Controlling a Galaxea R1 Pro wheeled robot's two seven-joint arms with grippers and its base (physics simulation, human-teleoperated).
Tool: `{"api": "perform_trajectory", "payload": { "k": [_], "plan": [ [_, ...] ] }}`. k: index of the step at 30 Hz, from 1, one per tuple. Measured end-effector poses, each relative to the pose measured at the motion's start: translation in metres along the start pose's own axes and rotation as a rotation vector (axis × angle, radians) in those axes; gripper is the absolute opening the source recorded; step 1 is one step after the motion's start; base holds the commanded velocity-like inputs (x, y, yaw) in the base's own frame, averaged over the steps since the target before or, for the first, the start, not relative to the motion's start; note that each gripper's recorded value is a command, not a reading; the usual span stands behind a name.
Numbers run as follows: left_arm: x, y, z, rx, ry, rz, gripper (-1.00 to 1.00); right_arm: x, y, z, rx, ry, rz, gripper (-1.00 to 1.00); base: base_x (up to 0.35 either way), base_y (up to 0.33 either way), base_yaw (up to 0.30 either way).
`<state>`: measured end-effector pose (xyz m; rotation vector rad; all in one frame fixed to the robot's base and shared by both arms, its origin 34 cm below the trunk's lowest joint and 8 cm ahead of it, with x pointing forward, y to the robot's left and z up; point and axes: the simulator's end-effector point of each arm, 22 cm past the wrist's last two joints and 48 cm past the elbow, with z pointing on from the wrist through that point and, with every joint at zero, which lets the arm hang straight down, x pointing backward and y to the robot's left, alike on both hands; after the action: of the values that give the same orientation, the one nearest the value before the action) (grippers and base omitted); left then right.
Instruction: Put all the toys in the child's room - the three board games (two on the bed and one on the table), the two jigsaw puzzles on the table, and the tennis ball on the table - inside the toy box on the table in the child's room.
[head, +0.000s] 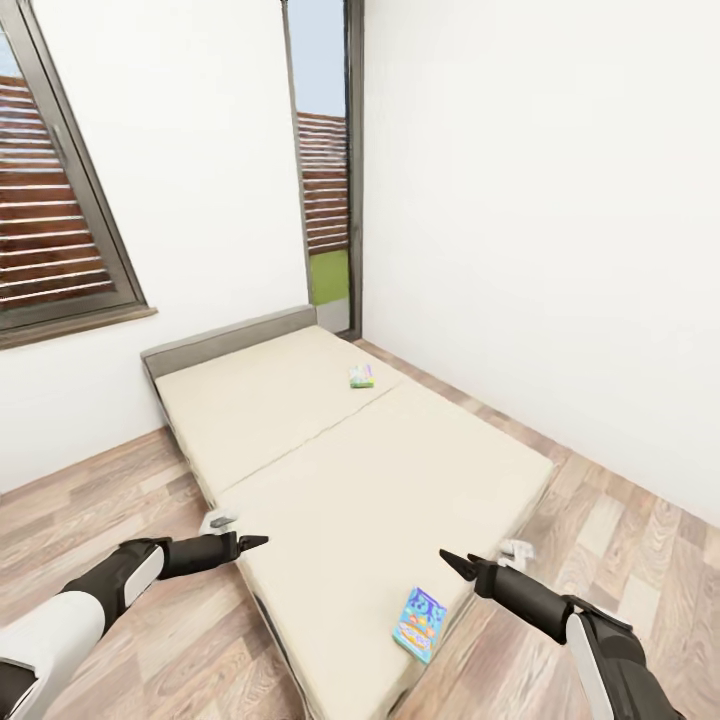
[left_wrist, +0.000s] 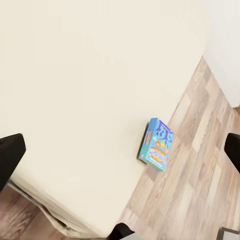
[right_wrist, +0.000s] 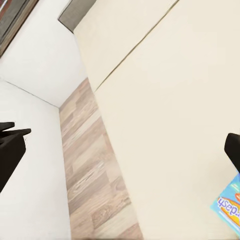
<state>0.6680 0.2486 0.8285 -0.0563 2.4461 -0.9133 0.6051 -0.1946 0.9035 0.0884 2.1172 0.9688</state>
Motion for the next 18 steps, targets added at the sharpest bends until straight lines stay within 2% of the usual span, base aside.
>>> {"api": "perform_trajectory", "payload": {
  "k": [8,12,18],
  "plan": [
    [-0.0015,-0.0015,-0.0009,0.001,-0.003,0.002,1.0,-0.0015,0.0015,-0.0006,-0.003,-0.003,-0.003,1.0,0.0,-0.017,0.245],
    [-0.0019,-0.0022,-0.0007,0.002,-0.004,0.004,1.0,-0.0018,0.0019,-0.0007,-0.004,-0.004,-0.003,1.0,0.0,-0.133,0.074],
    [-0.0031,-0.0044,0.0008,0.006,-0.012,0.011,1.0,-0.002,0.0023,-0.0008,-0.005,-0.004,-0.003,1.0,0.0,-0.243,0.022]
  ]
}}
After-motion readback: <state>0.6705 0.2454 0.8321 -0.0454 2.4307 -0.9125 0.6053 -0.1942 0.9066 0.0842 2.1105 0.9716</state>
